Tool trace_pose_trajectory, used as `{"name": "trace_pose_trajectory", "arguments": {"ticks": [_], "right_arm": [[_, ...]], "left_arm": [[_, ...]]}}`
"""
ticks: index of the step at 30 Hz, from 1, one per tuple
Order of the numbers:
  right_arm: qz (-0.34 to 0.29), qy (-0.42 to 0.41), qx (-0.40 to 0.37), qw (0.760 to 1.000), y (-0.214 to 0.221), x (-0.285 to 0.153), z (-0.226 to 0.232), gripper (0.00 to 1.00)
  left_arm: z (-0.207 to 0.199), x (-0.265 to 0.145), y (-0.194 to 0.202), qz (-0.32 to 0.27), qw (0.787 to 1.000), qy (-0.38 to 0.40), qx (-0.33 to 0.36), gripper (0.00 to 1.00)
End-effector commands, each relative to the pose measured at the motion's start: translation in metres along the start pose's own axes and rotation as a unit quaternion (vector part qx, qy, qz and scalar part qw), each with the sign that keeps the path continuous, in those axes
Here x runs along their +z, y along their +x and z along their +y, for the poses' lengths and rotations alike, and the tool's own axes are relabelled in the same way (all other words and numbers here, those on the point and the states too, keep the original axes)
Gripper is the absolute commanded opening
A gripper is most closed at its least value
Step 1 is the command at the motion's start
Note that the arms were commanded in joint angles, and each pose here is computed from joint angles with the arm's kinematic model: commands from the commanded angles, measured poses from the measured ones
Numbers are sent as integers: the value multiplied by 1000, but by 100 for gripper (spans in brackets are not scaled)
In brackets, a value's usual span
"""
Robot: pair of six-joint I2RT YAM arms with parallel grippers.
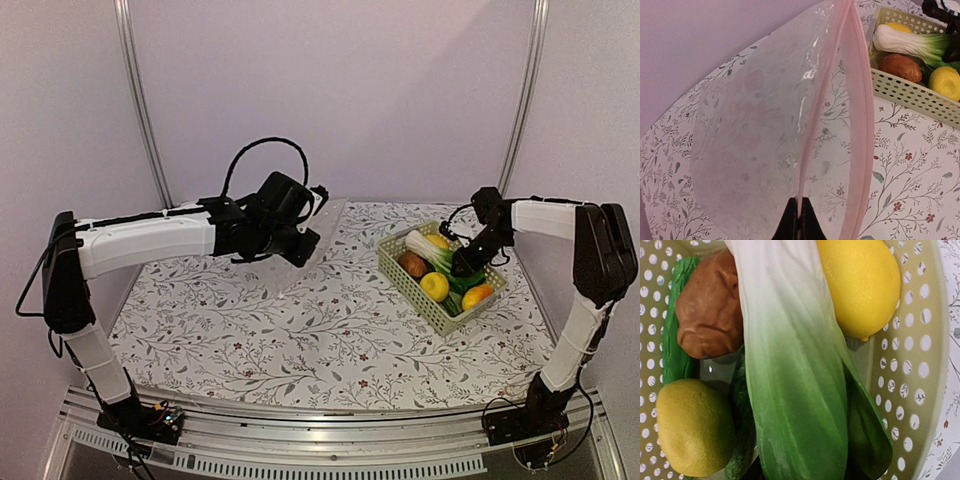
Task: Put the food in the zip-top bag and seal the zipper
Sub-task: Pick up the fake vegetable from the bin, then place the fake vegetable in the zipper food storage bag.
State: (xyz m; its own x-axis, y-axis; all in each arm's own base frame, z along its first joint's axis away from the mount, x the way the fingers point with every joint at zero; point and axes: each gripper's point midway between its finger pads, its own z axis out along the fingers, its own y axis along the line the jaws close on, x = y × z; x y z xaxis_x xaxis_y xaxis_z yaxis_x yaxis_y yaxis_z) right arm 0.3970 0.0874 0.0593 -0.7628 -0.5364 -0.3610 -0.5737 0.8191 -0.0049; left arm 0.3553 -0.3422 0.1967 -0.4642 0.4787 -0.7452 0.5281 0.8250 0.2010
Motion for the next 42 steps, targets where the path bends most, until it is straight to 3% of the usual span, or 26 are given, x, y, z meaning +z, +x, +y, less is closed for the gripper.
{"name": "trace_pose_trajectory", "arguments": {"ticks": [1,8,16,27,42], "right_arm": [[-74,27,-4,997,-31,-66,0,30],[-151,-20,-8,988,-51,-136,31,17],[-178,-146,-34,972,-53,-167,95,0],[-136,-389,-38,910,-51,-169,198,0],[-64,-465,36,882,-60,-137,209,0]], "left_arm": [[11,4,-6,-9,1000,-17,-14,0],[17,20,-10,-18,999,-37,-22,0],[30,39,-30,-54,995,-80,-11,0],[36,71,-47,-94,988,-126,8,0],[-5,56,-75,-153,980,-127,31,0]]}}
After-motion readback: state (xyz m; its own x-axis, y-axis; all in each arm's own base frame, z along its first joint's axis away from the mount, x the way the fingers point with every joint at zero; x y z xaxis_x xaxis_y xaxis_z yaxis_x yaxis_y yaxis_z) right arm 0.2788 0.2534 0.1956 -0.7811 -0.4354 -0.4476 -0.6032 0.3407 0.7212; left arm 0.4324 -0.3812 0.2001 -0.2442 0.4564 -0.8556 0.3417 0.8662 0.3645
